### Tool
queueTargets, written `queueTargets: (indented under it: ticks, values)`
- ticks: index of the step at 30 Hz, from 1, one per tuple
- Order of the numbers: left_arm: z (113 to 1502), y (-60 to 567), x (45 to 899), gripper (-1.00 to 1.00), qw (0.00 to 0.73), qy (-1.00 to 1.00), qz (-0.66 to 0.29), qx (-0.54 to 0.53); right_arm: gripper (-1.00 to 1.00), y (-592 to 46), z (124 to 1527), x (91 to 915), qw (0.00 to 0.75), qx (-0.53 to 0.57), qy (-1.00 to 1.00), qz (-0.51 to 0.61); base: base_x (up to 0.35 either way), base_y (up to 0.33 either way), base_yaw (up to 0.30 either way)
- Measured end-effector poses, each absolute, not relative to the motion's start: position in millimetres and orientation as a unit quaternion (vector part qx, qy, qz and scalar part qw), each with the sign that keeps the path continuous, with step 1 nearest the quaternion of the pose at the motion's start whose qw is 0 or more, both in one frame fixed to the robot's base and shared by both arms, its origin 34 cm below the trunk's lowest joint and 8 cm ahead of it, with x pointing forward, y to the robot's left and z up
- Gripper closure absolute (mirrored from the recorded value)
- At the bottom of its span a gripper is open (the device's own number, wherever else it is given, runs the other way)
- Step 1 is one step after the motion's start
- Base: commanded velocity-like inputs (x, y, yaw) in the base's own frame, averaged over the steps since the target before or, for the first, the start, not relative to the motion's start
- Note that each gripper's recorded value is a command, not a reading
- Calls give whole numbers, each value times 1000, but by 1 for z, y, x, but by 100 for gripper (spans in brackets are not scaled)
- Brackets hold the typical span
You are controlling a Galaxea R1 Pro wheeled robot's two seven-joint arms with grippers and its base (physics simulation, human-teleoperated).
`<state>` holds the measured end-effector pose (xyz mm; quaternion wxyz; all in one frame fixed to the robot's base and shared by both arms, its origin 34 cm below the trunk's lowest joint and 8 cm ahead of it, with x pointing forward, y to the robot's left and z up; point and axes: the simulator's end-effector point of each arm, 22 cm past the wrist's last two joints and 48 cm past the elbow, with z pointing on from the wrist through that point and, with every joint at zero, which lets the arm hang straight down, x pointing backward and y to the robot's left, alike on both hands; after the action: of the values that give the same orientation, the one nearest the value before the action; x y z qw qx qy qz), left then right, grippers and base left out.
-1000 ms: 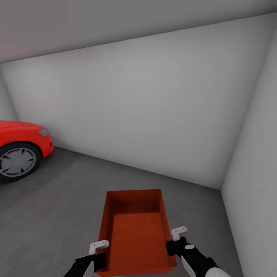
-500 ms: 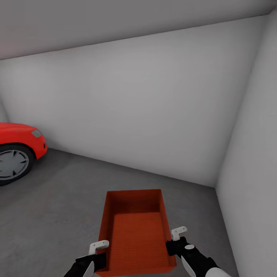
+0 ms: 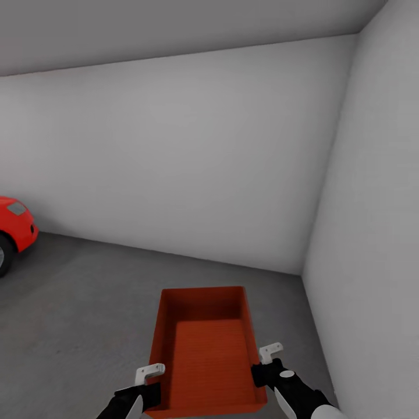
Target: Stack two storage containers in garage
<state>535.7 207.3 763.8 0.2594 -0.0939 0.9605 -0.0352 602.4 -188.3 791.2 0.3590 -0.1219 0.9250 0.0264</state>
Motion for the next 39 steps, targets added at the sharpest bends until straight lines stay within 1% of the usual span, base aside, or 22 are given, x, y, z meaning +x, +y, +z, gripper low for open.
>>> queueTargets:
  ticks: [5,27,39]
  values:
    - [764,207,536,100,259,961,-35,-94,100,-188,791,602,359,-122,925,26,0,0,-64]
    - [763,207,535,100,259,961,-35,-94,100,-188,791,602,358,-122,925,26,0,0,-3]
    - [759,207,533,100,254,962,-35,-94,100,-188,785,600,353,-122,927,27,0,0,-103]
